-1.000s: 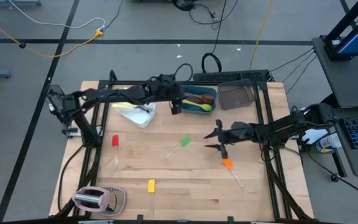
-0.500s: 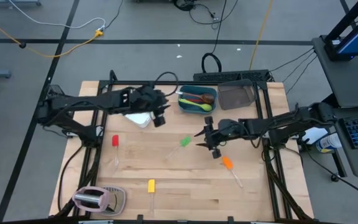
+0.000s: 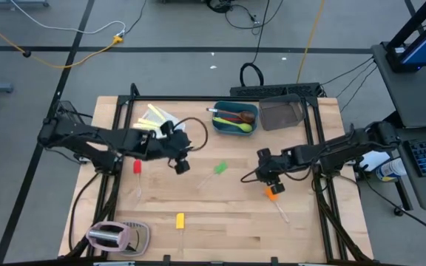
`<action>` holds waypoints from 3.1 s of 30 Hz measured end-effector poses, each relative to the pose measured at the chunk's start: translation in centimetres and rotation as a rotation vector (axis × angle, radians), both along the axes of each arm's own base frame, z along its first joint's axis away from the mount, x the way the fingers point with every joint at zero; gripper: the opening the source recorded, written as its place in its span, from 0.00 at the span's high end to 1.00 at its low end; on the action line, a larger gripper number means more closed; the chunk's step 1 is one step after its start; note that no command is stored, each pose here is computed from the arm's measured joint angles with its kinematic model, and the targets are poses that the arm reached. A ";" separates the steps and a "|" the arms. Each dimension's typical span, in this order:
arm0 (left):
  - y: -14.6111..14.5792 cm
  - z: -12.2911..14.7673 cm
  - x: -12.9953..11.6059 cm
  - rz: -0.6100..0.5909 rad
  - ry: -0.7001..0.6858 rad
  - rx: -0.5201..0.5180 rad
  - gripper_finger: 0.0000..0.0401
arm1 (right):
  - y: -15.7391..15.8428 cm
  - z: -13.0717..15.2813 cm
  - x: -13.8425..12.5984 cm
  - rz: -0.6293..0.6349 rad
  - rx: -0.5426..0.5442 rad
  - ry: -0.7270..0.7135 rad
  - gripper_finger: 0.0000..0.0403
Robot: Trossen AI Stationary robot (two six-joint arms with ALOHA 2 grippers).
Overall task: Pick & Place Kitchen Items
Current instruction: Put the right green spatula into the black bin
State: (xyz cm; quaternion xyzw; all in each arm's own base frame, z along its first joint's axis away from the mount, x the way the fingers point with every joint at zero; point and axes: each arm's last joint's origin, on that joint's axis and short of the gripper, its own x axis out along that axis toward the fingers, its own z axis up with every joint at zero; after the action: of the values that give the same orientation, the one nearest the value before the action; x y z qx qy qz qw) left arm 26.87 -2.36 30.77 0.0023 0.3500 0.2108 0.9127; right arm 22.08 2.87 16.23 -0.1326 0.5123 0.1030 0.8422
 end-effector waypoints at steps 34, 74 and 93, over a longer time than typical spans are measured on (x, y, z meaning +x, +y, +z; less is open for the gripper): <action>-1.4 -1.1 -0.3 0.006 -0.002 -0.018 0.76 | -2.4 -5.8 -4.1 -0.046 0.067 0.070 0.91; 0.9 -1.1 -0.1 0.065 0.011 0.011 0.76 | -2.9 -2.0 -6.1 -0.350 0.207 -0.060 0.55; 1.0 -1.1 0.0 0.064 0.011 0.015 0.76 | -2.4 -5.5 -6.1 -0.461 0.141 0.222 0.70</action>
State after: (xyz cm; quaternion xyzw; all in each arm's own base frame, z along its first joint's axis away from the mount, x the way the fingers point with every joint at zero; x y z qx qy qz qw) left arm 26.82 -1.37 29.70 -0.0006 0.3533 0.2423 0.9036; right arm 15.95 0.51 10.78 0.0590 0.6099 -0.0423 0.7891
